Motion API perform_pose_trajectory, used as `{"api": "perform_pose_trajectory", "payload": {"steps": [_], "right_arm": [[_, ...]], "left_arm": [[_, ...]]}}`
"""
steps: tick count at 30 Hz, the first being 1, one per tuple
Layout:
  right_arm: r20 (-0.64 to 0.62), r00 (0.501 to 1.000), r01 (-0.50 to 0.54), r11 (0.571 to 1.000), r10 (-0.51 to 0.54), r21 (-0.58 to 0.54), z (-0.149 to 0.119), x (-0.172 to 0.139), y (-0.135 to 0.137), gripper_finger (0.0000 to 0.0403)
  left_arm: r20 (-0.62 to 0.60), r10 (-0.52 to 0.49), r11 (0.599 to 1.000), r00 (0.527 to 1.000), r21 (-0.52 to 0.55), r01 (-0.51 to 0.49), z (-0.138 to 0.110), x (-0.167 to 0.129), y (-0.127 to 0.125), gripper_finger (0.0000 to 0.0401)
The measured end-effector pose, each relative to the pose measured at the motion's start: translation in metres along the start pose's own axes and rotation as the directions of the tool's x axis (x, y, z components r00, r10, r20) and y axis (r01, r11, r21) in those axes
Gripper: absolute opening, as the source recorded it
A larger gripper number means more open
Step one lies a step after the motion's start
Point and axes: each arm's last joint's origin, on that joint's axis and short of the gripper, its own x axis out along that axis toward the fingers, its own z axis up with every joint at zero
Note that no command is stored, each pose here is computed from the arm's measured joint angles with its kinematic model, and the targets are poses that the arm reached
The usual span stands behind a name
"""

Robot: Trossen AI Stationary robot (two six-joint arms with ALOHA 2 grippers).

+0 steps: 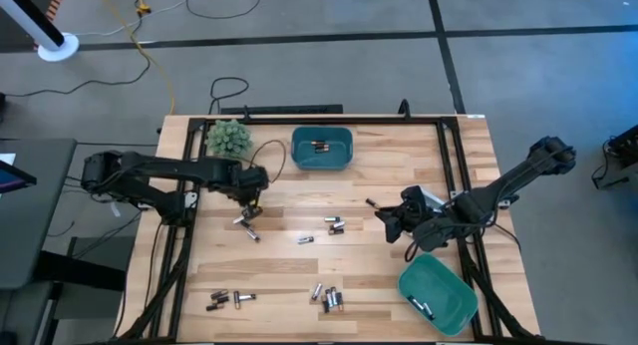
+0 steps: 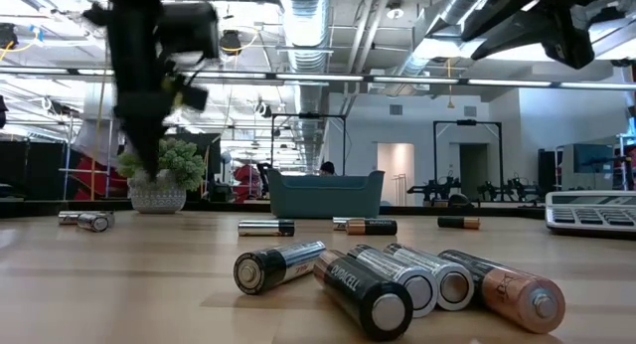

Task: Sort batteries
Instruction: Put the silver battery into the green bin

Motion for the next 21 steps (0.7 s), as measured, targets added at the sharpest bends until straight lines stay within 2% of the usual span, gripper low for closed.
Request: {"api": "perform_pose_trajectory", "payload": {"steps": [5, 9, 12, 16, 21], "right_arm": [[-0.007, 1.000, 0.001, 1.000, -0.001, 0.013, 0.006, -0.009, -0.005, 0.0118], [-0.006, 1.000, 0.003, 1.000, -0.002, 0.018, 0.010, -0.014, -0.009, 0.0118], [-0.004, 1.000, -0.004, 1.000, 0.004, 0.020, 0.013, -0.016, -0.010, 0.0118], [0.000, 1.000, 0.011, 1.000, -0.011, 0.018, 0.017, -0.017, -0.013, 0.0118], [0.023, 1.000, 0.008, 0.999, -0.009, 0.053, 0.023, -0.016, -0.014, 0.0118]], "left_arm": [[0.212, -0.085, 0.995, 0.974, 0.072, 0.072, 0.042, -0.050, -0.009, 0.0035], [0.393, -0.192, 0.979, 0.899, 0.146, 0.146, 0.064, -0.087, -0.023, 0.0035], [0.477, -0.252, 0.962, 0.842, 0.220, 0.163, 0.077, -0.098, -0.041, 0.0035], [0.453, -0.291, 0.938, 0.842, 0.310, 0.157, 0.095, -0.083, -0.078, 0.0035], [0.407, -0.336, 0.879, 0.849, 0.458, 0.129, 0.119, -0.047, -0.141, 0.0035]]}}
